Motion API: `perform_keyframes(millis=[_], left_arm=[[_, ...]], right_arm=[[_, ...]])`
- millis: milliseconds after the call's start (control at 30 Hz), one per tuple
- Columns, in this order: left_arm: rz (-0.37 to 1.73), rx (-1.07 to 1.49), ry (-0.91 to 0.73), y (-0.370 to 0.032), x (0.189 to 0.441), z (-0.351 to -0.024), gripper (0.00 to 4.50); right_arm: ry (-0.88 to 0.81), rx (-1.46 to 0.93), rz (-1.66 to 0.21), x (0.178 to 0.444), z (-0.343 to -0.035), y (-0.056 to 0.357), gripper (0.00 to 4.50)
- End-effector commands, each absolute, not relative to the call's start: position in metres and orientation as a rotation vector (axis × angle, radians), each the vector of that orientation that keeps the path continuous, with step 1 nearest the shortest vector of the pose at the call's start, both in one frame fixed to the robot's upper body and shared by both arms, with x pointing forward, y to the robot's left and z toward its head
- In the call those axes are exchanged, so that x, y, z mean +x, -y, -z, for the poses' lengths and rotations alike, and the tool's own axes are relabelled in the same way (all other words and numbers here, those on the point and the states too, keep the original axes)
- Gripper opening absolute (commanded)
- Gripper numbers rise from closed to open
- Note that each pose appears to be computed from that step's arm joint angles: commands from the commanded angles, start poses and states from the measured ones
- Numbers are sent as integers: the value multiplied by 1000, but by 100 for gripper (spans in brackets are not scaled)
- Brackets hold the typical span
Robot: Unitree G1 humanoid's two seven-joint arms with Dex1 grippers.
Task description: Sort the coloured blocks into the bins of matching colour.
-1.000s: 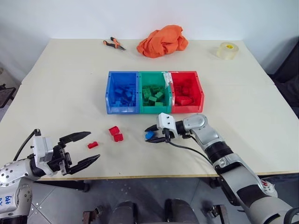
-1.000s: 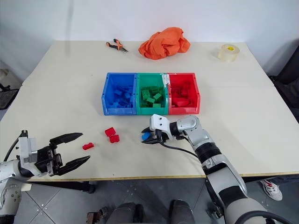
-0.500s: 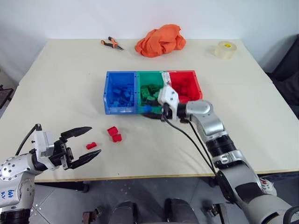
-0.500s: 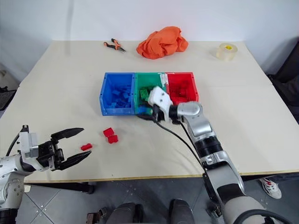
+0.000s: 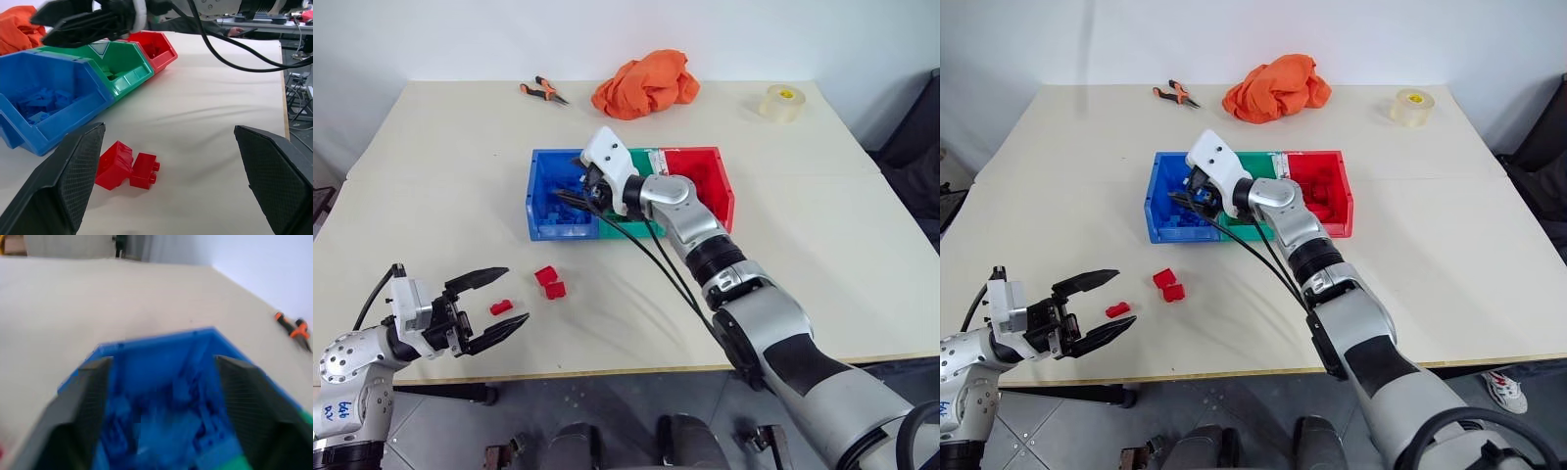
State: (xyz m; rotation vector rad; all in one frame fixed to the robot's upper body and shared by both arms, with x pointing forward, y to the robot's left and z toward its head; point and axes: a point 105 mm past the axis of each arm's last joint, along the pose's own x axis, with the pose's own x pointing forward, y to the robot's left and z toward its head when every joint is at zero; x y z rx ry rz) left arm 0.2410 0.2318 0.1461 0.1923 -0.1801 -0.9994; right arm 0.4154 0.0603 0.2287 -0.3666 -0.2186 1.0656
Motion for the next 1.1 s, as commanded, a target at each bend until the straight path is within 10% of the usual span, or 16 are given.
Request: perform_keyframes(millis=[33,333,767,1100], left_arm=[[996,226,220,-229,239,-153,450],[930,228,201,-241,232,-153,450],[725,254,62,-298,187,-145,450],[664,252,26,-297,181,-141,450]], right_arm=[[296,-370,-1013,419,-246,-59,448],[408,-402,-1336,377,-230,7,448],[4,-466,-1475,318,-167,162,448],[-3,-479,-1441,318,-162,166,448]])
